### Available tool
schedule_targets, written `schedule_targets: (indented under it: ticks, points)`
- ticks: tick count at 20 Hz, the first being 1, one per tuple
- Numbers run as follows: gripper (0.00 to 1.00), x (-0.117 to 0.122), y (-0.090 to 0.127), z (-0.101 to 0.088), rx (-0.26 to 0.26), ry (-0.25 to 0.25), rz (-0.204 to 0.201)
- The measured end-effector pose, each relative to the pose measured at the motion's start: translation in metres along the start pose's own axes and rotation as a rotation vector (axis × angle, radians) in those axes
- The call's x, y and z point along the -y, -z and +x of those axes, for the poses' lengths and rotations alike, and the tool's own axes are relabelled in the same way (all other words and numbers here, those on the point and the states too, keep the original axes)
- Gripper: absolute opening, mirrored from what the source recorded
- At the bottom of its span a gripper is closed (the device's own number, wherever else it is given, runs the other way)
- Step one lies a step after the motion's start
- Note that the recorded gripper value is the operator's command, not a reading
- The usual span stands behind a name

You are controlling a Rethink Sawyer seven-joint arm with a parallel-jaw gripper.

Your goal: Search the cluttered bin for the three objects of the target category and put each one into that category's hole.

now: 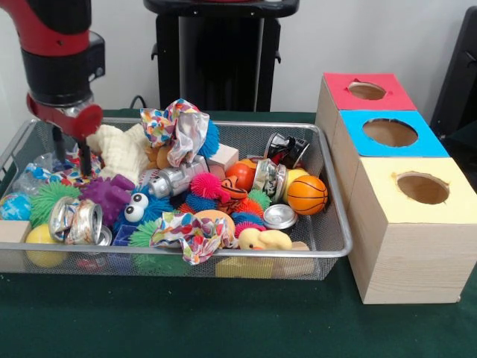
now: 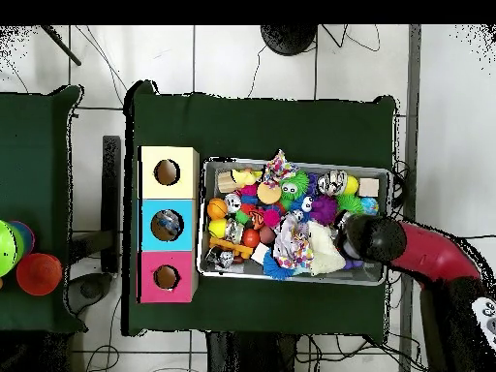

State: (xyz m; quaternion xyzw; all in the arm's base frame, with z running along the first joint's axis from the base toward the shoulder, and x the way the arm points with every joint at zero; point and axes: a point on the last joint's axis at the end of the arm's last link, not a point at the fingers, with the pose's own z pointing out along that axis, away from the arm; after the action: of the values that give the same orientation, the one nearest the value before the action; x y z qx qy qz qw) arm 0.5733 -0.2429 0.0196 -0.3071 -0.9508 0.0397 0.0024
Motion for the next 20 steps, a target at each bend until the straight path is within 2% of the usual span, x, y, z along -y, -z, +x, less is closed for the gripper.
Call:
schedule_targets:
  ticks: [6, 9, 13, 20]
  points:
    - [1.00, -0.004, -0.031, 0.012, 0.010, 0.007, -0.010]
    - [1.00, 0.003, -0.051, 0.018, 0.030, 0.001, -0.010]
    - [1.00, 0.012, -0.063, 0.023, 0.036, -0.006, -0.001]
    - [1.00, 0.021, -0.058, 0.021, 0.044, -0.013, 0.016]
